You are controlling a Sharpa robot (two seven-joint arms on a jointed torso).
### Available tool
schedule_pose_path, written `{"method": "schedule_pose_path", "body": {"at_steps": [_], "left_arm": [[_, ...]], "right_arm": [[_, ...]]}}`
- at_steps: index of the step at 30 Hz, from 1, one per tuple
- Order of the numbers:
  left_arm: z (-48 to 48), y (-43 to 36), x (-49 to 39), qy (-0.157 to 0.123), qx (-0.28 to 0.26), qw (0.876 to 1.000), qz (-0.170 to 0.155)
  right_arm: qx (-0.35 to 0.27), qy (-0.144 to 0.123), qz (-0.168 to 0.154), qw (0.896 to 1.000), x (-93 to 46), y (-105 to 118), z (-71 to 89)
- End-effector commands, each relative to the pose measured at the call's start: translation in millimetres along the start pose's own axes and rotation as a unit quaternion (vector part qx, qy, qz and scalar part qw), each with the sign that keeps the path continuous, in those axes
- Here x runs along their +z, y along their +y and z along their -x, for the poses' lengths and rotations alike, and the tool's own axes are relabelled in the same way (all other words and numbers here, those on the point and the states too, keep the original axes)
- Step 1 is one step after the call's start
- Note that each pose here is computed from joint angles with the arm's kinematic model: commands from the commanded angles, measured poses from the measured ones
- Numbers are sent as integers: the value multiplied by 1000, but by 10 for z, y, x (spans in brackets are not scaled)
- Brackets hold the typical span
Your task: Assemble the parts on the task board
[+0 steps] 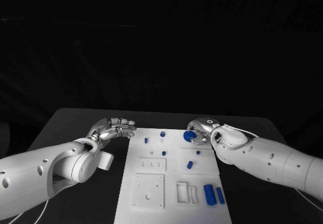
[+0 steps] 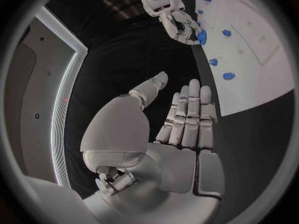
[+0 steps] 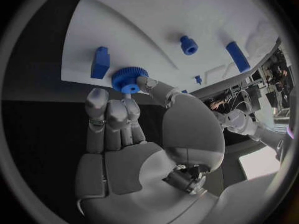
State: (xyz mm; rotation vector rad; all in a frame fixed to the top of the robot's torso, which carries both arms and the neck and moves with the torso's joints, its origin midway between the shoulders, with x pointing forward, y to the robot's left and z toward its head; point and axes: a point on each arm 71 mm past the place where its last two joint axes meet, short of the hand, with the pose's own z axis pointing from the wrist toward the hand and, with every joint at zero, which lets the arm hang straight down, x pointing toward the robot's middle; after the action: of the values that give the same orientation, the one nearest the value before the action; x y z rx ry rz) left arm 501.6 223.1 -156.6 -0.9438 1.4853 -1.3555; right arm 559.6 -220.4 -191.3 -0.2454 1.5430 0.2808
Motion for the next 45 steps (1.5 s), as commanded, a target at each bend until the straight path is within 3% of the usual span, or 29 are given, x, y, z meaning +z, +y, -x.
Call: {"method": "schedule_pose_path", "body": {"at_steps": [1,12,21,33,45], "left_arm": [[-15,-15,2,4,-2,1000,-3],[-3,-14,4,2,-1,1000,-4],[1,-14,1,1,-1,1000,-4],[-18,-16,5,3,-2,1000,-4],[-38,-17,21,5,-2,1000,-4]], "right_arm": [[-62,-18,1,998,-47,92,-31],[-84,-72,20,994,-74,378,150],[-95,-95,55,989,-98,711,198],[-101,-95,99,985,-77,1162,87],[-104,-84,107,985,-3,1317,-39]]}}
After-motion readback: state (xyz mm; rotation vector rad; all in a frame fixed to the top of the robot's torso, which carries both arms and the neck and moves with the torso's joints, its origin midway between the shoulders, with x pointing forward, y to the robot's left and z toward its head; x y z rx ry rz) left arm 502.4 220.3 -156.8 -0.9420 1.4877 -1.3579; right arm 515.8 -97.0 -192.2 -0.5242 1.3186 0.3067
